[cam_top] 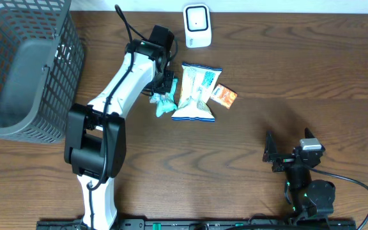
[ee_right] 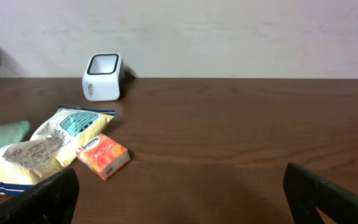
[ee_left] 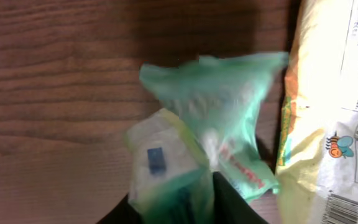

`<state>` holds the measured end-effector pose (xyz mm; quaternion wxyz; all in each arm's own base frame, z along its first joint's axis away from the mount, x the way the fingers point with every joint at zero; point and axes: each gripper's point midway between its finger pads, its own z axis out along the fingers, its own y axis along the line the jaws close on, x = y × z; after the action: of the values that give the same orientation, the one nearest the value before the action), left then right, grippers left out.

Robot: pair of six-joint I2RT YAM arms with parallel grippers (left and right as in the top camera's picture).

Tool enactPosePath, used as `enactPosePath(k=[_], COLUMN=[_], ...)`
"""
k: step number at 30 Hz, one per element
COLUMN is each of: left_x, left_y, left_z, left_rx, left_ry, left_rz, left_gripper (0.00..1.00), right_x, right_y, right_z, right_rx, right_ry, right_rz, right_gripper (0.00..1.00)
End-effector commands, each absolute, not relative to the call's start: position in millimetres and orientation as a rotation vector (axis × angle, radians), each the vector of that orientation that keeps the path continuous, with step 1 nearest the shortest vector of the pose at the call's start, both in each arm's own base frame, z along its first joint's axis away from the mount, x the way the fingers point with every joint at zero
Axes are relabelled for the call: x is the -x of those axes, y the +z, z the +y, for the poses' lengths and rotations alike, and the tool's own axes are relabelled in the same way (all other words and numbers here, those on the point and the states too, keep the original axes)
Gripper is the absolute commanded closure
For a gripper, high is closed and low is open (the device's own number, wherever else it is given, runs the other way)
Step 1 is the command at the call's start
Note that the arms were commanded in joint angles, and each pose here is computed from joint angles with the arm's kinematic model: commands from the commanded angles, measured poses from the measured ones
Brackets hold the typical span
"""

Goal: Scan the item barcode
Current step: 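Carry the green packets to the table left of the snack bag and release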

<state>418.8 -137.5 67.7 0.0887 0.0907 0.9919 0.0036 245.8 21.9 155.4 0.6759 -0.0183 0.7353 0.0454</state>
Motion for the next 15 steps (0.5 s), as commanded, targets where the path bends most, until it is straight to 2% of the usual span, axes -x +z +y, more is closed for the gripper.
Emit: enactPosePath(k=[1,2,3,9,12,15], left_x=[-418,-419,-420,-439,-447,-448], left_y=[69,70,71,99,117,124], left_z=[-146,-146,-146,-114,-98,-90], left_rx=[-0.279,-0.278,-0.279,-0.222,-0.177,-0.15], left_ry=[-0.051,-0.052,-0.053,0.182,0.265,0.265], left_rz=[2.949,2.945,2.94,2.833,2.775,2.764], left_gripper=[0.64,0.58,0.56,0.53,0.36,0.33], right_x=[-246,-246,-246,-246,-246,-246], right_y=[154,154,154,154,154,154], right_z=[21,21,21,21,21,21], right_rx=[0.028,0.028,0.028,0.028,0.028,0.028], right_ry=[0.105,0.105,0.106,0.105,0.105,0.105], right_rz=[1.656,1.656,1.656,1.656,1.656,1.656], right_gripper=[0.01,0.01,0.01,0.01,0.01,0.01])
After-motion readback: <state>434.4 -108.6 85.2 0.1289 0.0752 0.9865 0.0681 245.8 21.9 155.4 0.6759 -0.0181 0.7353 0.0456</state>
